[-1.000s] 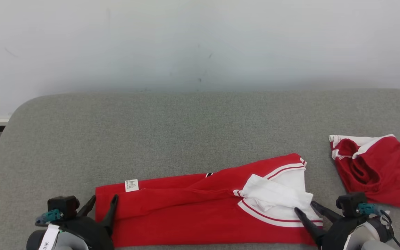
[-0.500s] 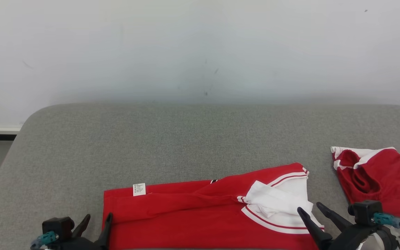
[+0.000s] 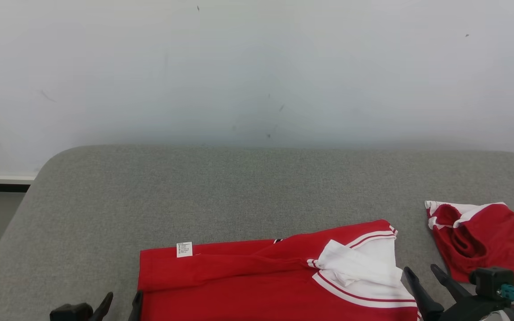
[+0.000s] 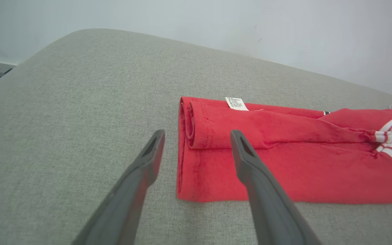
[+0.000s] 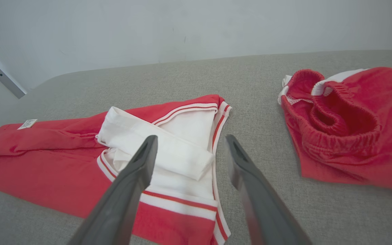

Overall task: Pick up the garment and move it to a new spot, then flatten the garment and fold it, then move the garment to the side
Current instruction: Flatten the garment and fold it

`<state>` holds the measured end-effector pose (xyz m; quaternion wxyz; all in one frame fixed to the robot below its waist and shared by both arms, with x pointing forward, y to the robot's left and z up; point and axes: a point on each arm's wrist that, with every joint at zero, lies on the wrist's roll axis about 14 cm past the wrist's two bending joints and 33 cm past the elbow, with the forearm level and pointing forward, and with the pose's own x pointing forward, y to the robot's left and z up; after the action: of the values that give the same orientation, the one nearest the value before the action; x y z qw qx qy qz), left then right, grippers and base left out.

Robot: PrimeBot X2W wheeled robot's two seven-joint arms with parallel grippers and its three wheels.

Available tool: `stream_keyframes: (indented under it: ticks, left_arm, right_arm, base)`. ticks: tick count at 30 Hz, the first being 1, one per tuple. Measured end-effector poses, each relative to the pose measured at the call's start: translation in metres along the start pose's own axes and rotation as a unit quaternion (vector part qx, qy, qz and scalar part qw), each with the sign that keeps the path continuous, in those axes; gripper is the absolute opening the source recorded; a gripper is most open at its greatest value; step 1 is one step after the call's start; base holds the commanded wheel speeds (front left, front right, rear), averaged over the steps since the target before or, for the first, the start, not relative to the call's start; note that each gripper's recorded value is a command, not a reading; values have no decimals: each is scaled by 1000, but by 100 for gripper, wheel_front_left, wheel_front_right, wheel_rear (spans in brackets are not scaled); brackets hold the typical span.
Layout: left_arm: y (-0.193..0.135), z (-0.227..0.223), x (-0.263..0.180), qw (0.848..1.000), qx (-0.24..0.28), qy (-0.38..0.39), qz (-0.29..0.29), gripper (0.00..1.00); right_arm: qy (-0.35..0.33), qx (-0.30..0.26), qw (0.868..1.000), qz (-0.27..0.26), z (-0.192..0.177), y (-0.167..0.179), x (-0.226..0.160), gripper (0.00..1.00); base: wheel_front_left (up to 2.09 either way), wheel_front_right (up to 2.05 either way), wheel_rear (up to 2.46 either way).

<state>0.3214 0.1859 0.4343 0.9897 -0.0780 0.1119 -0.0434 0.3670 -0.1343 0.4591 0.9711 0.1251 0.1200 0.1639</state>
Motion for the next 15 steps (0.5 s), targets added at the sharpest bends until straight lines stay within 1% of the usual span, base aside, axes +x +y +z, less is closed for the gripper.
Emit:
stream_keyframes:
  ticks: [9, 15]
  left_arm:
    - [-5, 14, -12, 999, 4, -33, -1, 100]
    - [-4, 28, -16, 998, 4, -59, 2, 100]
  right_arm:
    - [-19, -6, 999, -35, 13, -11, 4, 100]
    - [-3, -19, 999, -41, 17, -15, 19, 100]
  base:
    - [0, 0, 0]
    - [0, 0, 0]
